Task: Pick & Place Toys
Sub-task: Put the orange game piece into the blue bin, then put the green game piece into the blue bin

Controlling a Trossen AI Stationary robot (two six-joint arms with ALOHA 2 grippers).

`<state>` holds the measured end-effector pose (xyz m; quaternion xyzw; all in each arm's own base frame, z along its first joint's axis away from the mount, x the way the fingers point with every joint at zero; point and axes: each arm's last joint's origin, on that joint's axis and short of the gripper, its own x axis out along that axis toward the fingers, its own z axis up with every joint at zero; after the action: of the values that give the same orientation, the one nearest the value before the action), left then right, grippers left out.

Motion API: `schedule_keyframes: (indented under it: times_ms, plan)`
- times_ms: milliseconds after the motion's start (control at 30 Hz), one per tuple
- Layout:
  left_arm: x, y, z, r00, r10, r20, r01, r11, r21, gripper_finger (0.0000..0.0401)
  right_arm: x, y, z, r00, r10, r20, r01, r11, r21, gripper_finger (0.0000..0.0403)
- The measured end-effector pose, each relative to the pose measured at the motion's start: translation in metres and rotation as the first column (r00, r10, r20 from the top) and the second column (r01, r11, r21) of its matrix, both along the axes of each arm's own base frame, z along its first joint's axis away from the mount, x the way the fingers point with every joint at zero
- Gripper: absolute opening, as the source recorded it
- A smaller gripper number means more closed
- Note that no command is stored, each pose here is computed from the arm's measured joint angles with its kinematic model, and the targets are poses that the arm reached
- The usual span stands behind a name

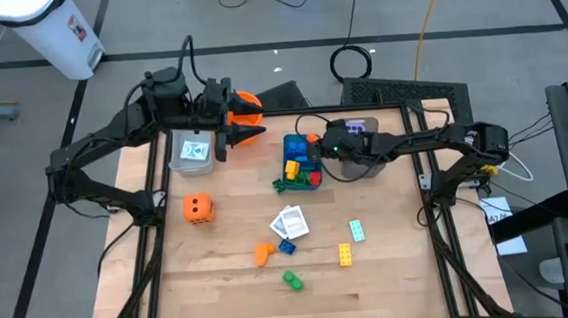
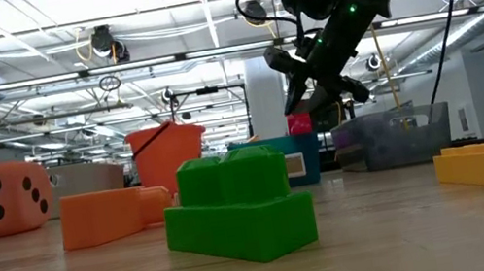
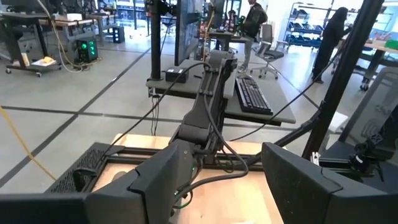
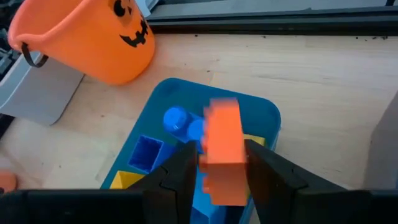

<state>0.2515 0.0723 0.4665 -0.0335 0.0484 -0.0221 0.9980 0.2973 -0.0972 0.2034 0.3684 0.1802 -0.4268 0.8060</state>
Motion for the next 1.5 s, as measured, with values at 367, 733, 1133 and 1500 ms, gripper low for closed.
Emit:
schedule_keyframes:
  times_ms: [367, 733, 1133, 1500]
  plan:
    - [0.000, -0.002, 0.000, 0.999, -0.034, 0.003, 0.034, 0.999, -0.036, 0.0237, 0.007, -0.004, 0.013, 0.989, 0.092, 0.117, -0.086, 0.995, -0.053, 0.0149]
    - [0.000, -0.021, 0.004, 0.976, -0.215, 0.022, 0.215, 0.964, -0.157, 0.0237, 0.023, -0.003, 0.072, 0.735, 0.351, 0.580, -0.159, 0.921, -0.355, 0.0144]
    - [0.005, -0.059, 0.001, 0.933, -0.361, -0.006, 0.351, 0.911, -0.218, 0.0237, 0.019, -0.002, 0.093, 0.571, 0.367, 0.734, -0.088, 0.917, -0.390, 0.0144]
    - [0.007, -0.087, -0.003, 0.965, -0.257, -0.053, 0.239, 0.943, -0.230, 0.0237, 0.020, -0.002, 0.089, 0.599, 0.354, 0.719, -0.105, 0.924, -0.368, 0.0145]
